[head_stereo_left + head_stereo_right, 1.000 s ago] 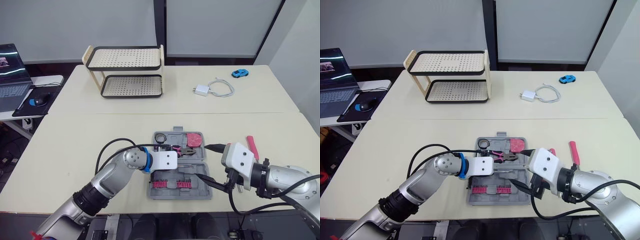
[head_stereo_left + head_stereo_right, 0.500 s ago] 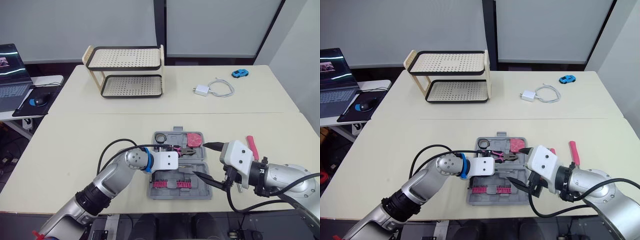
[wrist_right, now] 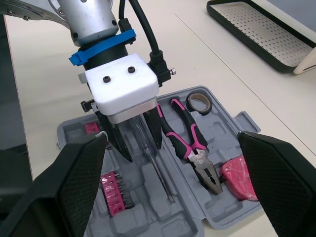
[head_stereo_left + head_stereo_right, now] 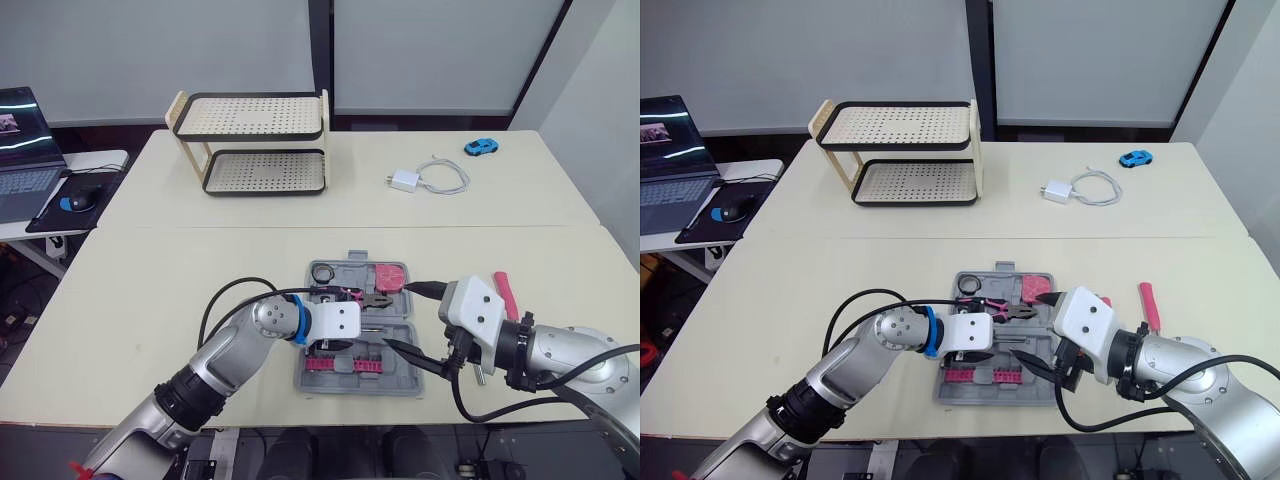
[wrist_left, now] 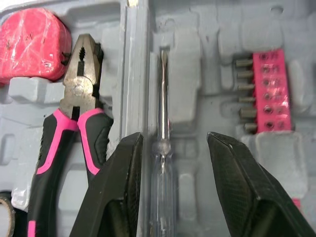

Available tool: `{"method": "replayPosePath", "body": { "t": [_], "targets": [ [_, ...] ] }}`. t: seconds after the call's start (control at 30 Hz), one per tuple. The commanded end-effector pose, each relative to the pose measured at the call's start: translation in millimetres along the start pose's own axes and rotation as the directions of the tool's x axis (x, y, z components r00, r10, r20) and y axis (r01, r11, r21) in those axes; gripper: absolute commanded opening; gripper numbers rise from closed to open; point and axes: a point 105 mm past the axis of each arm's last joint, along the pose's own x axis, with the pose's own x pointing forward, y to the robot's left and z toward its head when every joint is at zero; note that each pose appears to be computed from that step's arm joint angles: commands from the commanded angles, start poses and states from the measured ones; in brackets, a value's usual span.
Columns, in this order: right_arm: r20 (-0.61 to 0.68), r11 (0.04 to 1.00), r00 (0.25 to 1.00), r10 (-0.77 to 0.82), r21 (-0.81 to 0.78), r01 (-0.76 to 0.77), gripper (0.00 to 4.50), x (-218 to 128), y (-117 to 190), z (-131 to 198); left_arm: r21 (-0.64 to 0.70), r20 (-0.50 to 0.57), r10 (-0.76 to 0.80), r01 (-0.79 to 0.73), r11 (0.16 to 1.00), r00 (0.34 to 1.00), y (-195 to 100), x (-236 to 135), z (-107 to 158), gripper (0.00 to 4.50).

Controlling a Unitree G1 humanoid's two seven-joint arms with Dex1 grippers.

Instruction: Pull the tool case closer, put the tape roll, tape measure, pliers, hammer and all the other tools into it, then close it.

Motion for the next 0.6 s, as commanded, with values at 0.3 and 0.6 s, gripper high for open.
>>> {"method": "replayPosePath", "body": {
  "t": [0.3,0.6],
  "targets": [
    [0.030,1.000,1.000,0.006,-0.024,-0.005,4.50,-2,4,3,0.003,0.120,0.064,-0.065,0.998,0.991,34,-46,17,2.12],
    [0.035,1.000,0.999,0.012,-0.022,-0.011,4.50,-1,5,3,-0.017,0.133,0.040,-0.038,0.999,0.990,26,-46,0,0.25]
  ]
}}
